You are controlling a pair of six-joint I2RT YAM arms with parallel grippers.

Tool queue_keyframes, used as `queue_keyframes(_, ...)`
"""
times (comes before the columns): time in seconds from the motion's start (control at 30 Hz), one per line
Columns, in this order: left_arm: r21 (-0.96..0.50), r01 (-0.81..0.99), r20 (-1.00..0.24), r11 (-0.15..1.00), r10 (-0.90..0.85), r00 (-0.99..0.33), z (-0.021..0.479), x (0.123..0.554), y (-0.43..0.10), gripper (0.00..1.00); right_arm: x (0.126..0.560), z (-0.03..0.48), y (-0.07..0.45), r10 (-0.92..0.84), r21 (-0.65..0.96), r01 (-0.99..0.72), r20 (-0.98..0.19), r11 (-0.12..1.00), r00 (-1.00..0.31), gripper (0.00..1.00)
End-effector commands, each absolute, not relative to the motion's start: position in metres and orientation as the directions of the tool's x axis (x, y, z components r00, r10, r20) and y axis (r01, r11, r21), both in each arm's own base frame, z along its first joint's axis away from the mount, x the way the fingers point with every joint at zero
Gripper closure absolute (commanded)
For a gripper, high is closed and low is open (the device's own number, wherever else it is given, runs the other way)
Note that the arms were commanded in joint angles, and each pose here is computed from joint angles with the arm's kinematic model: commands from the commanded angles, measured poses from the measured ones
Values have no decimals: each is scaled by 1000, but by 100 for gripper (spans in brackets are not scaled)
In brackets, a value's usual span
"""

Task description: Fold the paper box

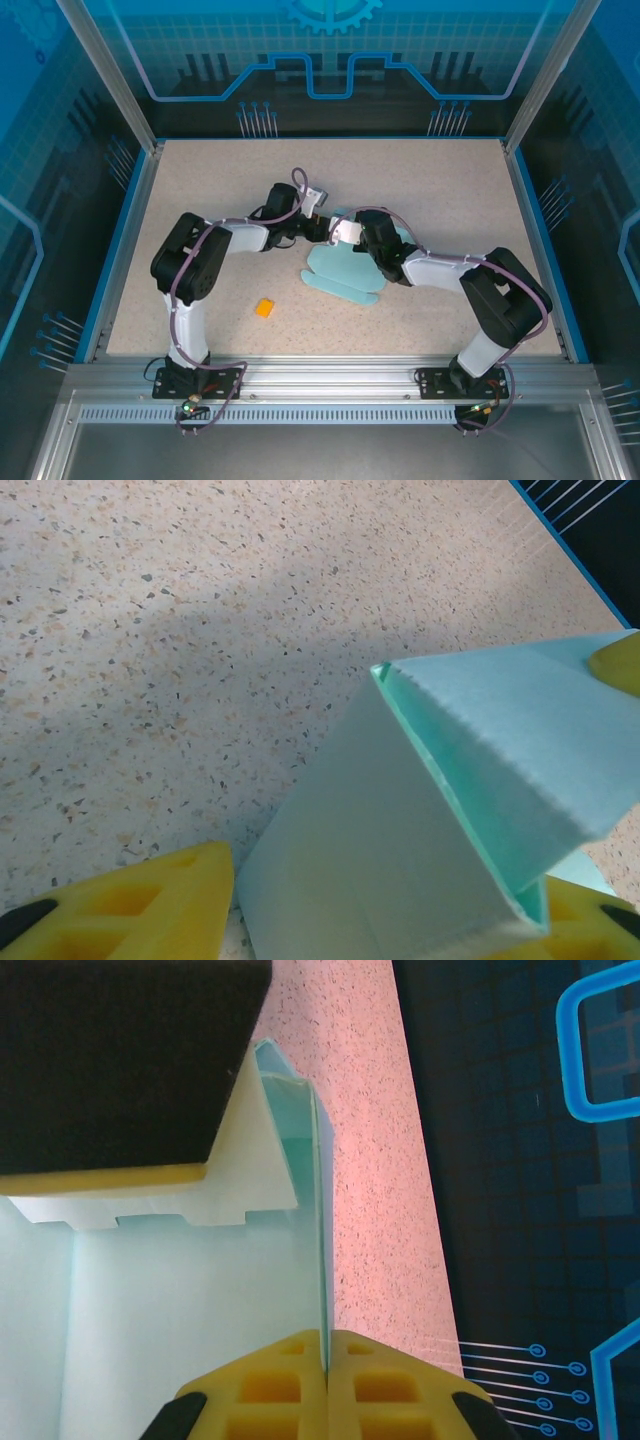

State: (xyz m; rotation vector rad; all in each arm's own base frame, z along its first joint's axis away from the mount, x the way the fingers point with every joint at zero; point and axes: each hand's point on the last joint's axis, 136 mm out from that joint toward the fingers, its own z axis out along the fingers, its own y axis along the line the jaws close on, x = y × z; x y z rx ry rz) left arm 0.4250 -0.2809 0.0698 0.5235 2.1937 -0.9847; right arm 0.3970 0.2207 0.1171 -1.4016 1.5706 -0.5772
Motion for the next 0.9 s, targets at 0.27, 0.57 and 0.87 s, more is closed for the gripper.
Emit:
queue_keyframes(0.27, -360, 467, -748, 808, 49, -661, 76, 451, -259, 65, 385, 112, 232, -926, -768, -589, -368, 251, 85, 100)
queue_keyframes(0.57, -293, 321, -749, 901, -8, -662, 70, 461, -247, 77, 383, 118, 236, -904, -739, -606, -420, 294, 74, 100)
queue_keyframes(0.87, -340, 323, -743, 883, -41, -668, 71, 463, -258, 88, 383, 125, 236, -880, -714, -610, -471, 342, 58, 96)
